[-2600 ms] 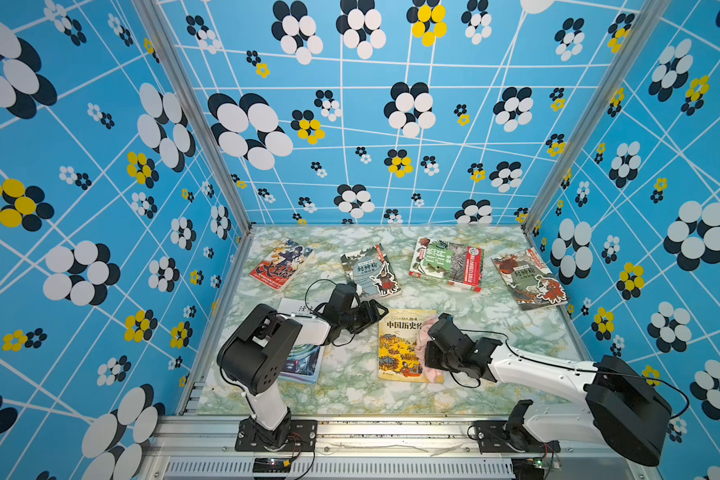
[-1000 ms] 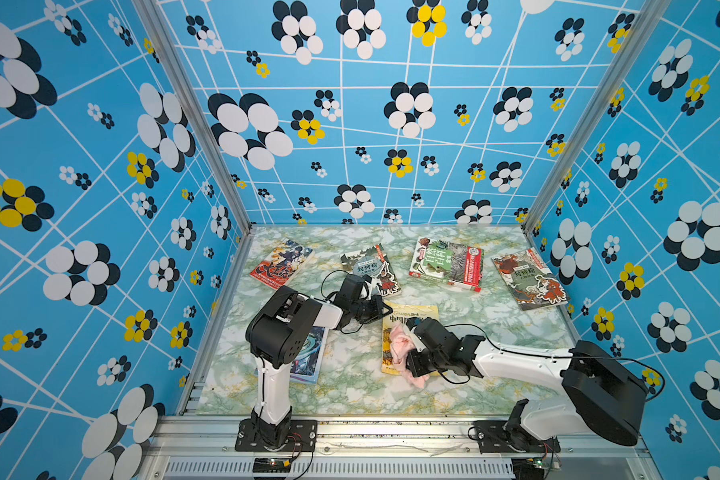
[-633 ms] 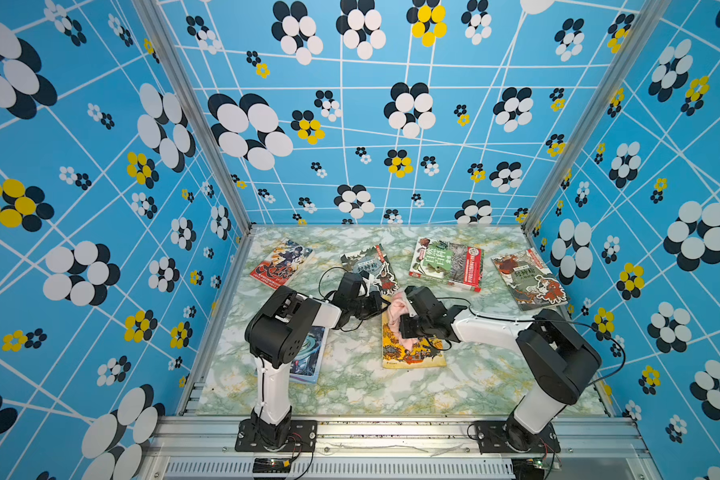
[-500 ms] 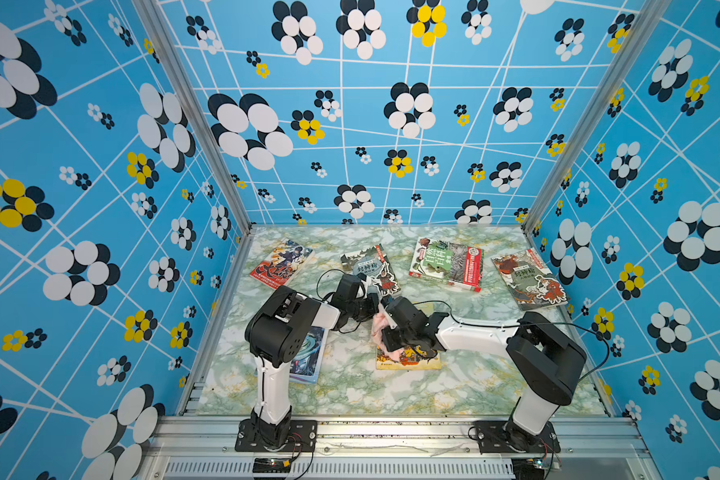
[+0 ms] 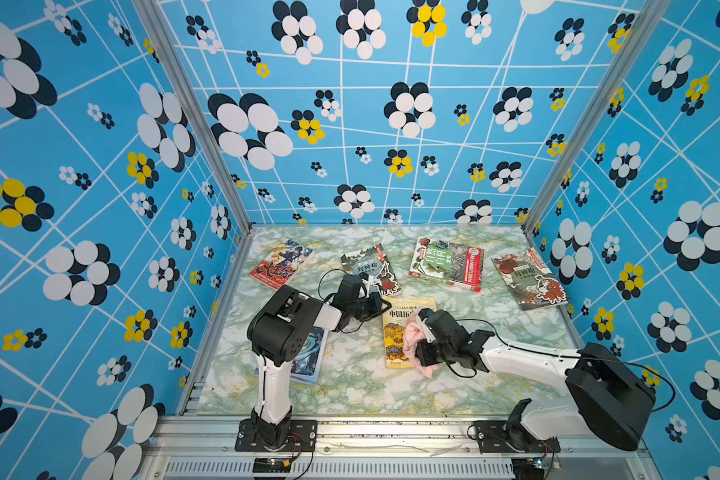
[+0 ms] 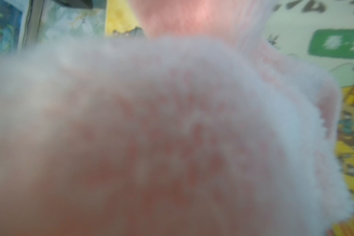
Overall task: Wipe the cover of the book
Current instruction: Wipe the dirt from the cover of the book.
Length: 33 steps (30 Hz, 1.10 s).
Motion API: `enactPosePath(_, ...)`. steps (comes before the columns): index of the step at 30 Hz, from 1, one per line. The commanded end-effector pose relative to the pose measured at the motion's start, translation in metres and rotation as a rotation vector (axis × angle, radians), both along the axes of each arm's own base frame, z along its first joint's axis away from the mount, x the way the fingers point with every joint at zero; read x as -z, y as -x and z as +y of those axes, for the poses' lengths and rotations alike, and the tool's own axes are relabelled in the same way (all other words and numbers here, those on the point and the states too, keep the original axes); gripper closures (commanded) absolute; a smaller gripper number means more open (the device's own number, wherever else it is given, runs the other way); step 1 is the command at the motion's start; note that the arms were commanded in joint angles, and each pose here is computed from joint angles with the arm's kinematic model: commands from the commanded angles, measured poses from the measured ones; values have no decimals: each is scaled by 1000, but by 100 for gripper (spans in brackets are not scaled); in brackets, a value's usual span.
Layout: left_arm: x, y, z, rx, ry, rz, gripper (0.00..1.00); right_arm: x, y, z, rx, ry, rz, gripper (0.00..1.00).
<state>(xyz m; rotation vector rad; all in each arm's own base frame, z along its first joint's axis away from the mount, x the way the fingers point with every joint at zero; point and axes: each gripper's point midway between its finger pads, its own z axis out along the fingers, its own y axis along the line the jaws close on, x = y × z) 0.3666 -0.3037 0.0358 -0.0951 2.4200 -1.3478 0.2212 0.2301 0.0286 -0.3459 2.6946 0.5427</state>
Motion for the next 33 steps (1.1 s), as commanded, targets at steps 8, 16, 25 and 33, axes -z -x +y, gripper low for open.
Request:
enactPosePath(8, 6, 9, -7, 30, 3, 17, 100, 18, 45, 85, -192, 36, 137, 100)
enactPosePath(16, 3, 11, 4, 42, -7, 18, 100, 53, 46, -77, 280, 290, 227, 100)
enactPosePath(25, 5, 14, 7, 39, 5, 25, 100, 26, 19, -34, 225, 248, 40, 100)
enactPosePath(33, -1, 12, 7, 44, 3, 14, 100, 6, 36, 40, -78, 199, -58, 100)
